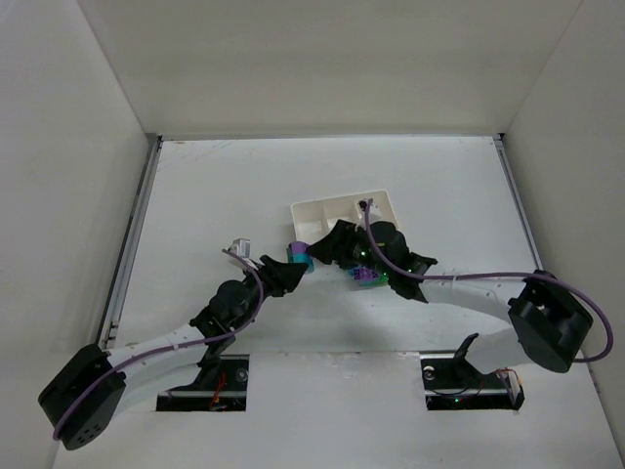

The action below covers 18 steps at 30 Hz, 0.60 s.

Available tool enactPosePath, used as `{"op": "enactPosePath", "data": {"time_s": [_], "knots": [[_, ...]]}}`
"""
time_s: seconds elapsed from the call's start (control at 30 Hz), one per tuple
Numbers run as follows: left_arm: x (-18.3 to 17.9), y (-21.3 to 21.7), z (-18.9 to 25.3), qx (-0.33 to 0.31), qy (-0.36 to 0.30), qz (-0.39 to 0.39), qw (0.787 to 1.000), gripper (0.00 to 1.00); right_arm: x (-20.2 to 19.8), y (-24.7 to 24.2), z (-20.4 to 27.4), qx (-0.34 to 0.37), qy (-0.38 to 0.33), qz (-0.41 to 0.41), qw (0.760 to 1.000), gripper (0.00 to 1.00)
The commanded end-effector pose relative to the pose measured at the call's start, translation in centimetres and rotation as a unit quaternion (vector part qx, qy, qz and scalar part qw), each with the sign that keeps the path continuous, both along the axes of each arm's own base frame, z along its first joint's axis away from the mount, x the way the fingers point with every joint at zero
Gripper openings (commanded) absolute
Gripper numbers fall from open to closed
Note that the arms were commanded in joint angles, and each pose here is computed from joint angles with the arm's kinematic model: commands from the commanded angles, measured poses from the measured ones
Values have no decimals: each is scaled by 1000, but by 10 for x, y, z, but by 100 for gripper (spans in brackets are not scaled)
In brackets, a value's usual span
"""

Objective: Sort the legos into containers by color

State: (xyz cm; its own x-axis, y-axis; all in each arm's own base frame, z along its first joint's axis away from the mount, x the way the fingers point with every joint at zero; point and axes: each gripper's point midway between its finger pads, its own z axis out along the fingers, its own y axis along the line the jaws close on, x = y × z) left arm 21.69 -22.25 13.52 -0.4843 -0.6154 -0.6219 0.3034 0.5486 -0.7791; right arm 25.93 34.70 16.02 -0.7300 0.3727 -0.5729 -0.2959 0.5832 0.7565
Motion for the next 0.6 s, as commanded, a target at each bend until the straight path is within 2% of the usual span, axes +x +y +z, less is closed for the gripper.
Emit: {"op": "enactPosePath", "data": {"time_s": [0.0, 0.33, 0.57], "knots": [[7, 4, 28, -37, -32, 16, 999, 27, 4, -8, 37, 55, -35, 3, 998, 61], [11, 8, 38, -30, -39, 18, 999, 27, 25, -55, 55, 52, -68, -46, 995, 62], [18, 18, 46, 18, -39, 38, 998, 28, 61, -101, 77, -20, -118, -133, 984, 62]]}}
